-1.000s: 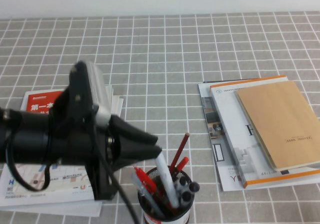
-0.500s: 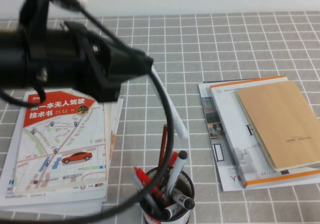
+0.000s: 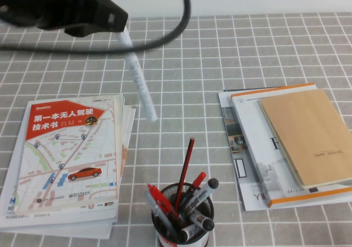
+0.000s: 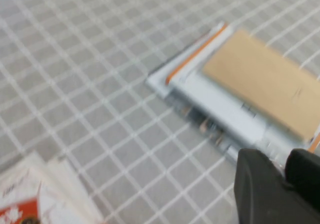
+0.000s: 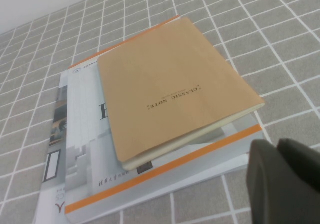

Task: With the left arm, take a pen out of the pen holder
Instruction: 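Take a marker out of the pen holder and lay it on the table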

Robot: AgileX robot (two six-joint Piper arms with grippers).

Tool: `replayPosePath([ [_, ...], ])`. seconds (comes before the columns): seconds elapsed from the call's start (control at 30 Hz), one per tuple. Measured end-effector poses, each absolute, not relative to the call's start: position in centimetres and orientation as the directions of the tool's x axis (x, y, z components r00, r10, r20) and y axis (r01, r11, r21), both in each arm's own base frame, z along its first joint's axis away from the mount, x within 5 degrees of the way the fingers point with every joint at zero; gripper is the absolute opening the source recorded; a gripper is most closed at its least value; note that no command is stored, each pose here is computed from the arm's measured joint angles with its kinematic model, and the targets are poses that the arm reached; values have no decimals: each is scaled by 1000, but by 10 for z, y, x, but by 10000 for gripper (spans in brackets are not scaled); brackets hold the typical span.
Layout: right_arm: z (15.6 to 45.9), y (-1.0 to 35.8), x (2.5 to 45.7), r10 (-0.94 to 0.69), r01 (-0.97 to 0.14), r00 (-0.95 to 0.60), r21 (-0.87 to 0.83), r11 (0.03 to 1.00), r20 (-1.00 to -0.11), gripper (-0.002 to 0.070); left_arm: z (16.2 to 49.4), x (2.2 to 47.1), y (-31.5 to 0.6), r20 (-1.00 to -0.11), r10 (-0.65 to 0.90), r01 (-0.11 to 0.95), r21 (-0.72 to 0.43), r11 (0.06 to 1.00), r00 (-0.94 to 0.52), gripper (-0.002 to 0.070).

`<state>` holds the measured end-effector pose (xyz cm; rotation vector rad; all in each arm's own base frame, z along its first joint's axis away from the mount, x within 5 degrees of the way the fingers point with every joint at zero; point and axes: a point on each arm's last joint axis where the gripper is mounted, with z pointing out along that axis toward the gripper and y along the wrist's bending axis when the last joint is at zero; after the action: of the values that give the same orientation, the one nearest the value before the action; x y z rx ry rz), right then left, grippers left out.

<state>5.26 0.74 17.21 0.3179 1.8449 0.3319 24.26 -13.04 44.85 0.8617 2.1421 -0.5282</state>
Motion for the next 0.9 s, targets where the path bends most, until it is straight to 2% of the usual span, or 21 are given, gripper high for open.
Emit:
replayPosePath([
  [0.1, 172, 7, 53, 380, 50, -288, 383, 923, -879, -12, 439, 271, -137, -676, 452, 688, -112, 717, -582, 71],
  [0.23, 172, 7, 53, 380, 50, -288, 383, 923, -879, -13, 425, 313, -150, -627, 427, 634, -142, 760, -652, 70],
  [0.47, 172, 7, 53, 380, 50, -288, 383, 923, -879, -13, 372, 369, -171, -521, 404, 571, -207, 795, -752, 70],
  [0.63, 172, 7, 53, 380, 50, -288, 383, 923, -879, -13, 338, 387, -177, -451, 417, 551, -220, 805, -789, 70],
  [0.9, 172, 7, 53, 380, 50, -288, 383, 923, -879, -13, 331, 389, -177, -427, 472, 564, -113, 818, -771, 70],
])
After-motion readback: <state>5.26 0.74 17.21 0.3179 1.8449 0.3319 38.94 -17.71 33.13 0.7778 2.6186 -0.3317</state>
